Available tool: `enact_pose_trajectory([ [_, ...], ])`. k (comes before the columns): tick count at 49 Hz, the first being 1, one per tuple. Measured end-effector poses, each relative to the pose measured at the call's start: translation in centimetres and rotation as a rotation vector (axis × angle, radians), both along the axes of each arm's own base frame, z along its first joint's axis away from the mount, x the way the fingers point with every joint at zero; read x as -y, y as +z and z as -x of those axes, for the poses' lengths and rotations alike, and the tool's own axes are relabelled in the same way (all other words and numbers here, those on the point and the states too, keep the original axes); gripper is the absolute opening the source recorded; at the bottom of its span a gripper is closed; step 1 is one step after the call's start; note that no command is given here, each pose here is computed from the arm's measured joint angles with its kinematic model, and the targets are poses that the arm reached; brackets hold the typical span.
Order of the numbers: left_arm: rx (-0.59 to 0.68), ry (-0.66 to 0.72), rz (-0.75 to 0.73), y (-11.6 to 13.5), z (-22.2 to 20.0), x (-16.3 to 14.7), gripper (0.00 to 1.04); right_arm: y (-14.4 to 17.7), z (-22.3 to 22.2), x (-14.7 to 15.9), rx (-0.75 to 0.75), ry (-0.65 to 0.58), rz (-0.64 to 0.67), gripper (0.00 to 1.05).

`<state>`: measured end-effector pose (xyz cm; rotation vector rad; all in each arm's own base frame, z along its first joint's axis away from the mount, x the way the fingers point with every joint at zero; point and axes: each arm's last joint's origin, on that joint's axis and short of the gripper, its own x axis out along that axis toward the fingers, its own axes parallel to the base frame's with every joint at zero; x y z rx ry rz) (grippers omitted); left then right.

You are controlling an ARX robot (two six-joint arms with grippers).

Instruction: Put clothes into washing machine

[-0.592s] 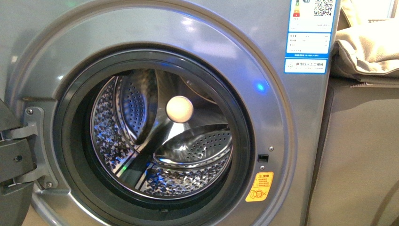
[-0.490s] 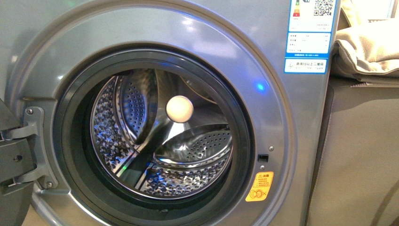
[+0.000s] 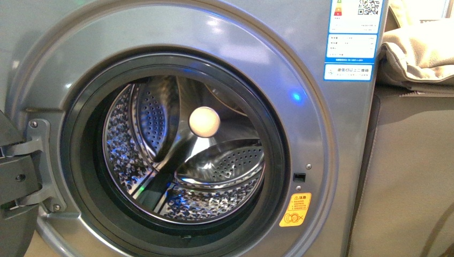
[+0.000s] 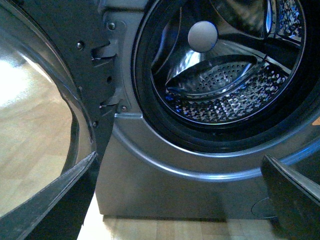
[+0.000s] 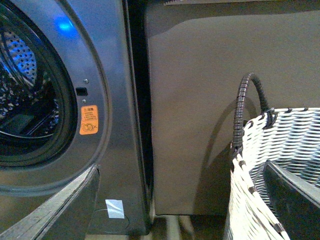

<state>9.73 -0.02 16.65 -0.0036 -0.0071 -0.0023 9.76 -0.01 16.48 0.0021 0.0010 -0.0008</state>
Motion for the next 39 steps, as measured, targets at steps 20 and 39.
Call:
enact_pose_trajectory([
  [20, 0.000, 0.000, 0.000, 0.0, 0.0, 0.0, 0.98, 0.0, 0.0, 0.0, 0.000, 0.000, 0.000, 0.97],
  [39, 0.000, 0.000, 0.000, 0.0, 0.0, 0.0, 0.98, 2.4, -1.2, 0.6, 0.218, 0.174, -0.010, 0.97],
])
